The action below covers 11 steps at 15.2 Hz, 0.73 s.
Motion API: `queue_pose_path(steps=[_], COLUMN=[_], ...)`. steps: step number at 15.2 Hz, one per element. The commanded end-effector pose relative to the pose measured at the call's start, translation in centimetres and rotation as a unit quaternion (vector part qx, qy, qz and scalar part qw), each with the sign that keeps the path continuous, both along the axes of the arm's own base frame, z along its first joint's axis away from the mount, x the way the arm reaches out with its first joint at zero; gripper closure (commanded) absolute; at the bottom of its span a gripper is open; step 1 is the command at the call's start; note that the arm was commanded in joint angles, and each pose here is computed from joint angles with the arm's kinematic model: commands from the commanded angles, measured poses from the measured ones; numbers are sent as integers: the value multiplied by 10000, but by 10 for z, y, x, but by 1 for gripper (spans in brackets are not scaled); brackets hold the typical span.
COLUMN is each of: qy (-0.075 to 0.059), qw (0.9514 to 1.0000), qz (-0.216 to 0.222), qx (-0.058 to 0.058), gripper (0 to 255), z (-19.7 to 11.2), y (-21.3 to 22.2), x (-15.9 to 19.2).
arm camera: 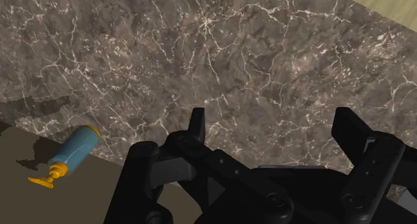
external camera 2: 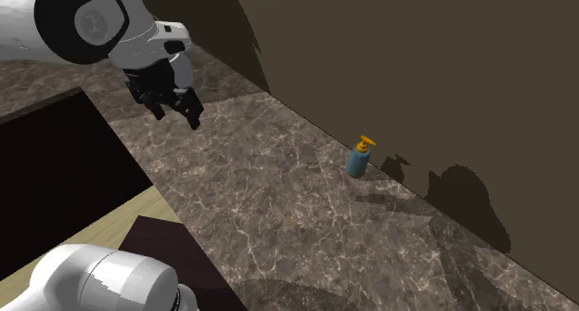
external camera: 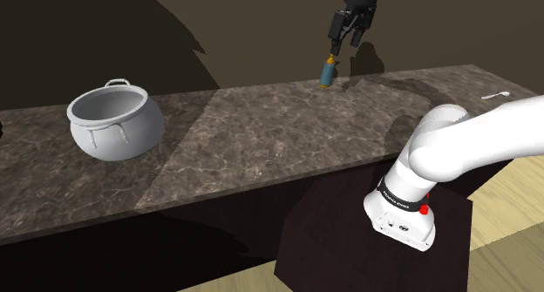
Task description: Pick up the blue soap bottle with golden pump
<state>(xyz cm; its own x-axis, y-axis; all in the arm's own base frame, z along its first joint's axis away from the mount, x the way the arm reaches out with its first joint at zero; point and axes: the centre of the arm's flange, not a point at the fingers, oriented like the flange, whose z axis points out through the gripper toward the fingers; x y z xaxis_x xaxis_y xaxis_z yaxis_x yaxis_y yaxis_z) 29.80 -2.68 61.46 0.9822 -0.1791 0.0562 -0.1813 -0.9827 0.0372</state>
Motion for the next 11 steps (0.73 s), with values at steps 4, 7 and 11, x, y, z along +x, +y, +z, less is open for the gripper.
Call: queue_pose_path(steps=[4,7,11], qy=[-115,-229,-382], qw=[9999,9997,9992], qz=[-19,-37,-62], qx=[30,60,101], gripper=[0,0,0], z=[-16,-33,-55], y=[-35,-70,-116], x=[9,18,31])
